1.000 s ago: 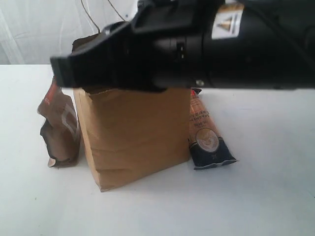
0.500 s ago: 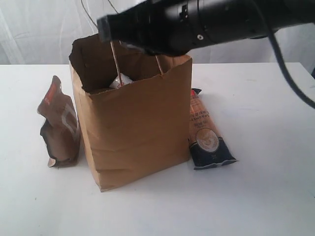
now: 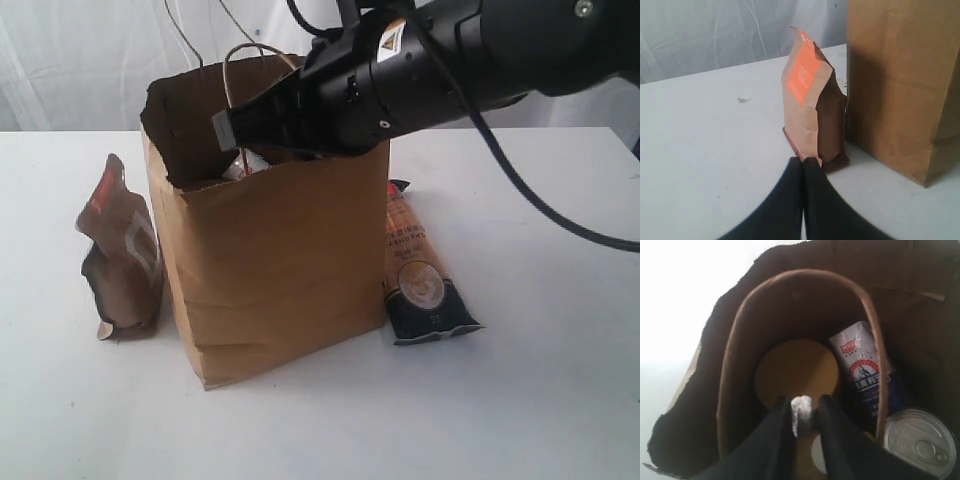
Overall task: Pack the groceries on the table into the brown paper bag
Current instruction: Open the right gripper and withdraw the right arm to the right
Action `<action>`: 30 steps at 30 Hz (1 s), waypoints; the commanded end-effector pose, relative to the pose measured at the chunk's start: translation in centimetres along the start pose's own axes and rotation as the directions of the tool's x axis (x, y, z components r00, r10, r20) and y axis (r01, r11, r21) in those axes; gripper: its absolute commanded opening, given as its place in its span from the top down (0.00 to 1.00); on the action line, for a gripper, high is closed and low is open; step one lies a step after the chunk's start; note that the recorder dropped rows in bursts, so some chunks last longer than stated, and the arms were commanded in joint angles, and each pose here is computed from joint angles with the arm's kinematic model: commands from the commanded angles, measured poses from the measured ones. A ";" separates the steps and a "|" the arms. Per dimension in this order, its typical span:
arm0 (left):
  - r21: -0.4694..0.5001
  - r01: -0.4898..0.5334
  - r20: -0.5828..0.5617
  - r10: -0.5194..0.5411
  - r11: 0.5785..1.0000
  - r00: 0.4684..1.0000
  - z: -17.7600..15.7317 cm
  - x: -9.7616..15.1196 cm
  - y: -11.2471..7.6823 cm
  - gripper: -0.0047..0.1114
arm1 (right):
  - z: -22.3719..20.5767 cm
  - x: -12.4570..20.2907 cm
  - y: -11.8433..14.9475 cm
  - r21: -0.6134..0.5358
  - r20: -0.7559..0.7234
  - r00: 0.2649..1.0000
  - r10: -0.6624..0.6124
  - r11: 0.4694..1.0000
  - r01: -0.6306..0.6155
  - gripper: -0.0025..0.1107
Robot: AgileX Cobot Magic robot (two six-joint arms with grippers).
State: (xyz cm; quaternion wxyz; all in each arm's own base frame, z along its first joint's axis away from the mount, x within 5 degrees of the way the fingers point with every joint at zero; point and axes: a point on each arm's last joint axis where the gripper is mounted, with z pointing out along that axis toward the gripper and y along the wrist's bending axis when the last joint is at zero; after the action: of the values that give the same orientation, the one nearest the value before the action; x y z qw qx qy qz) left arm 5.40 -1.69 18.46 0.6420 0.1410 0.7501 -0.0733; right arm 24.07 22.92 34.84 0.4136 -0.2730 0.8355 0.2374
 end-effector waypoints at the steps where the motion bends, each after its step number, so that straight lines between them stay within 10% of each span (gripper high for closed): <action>1: 0.001 0.011 0.006 -0.011 1.000 1.000 0.0 0.0 0.0 0.96 | -0.4 -0.5 -0.3 0.013 0.036 0.999 -0.012 1.000 0.012 0.57; 4: 0.001 0.011 0.006 -0.011 1.000 1.000 0.0 0.0 0.0 0.96 | -0.7 -0.7 -0.3 0.012 0.046 0.999 -0.013 1.000 0.013 0.46; 30: 0.001 0.011 0.006 -0.011 1.000 1.000 0.0 0.0 0.0 0.96 | -16.2 3.4 1.1 -0.038 0.038 0.996 -0.078 0.996 0.079 0.58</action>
State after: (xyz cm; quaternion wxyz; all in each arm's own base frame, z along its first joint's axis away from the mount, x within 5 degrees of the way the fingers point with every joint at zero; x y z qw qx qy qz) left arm 5.40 -1.69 18.46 0.6420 0.1410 0.7501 -0.0733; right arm 13.47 13.86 41.79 0.4220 -0.3241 0.8125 0.2382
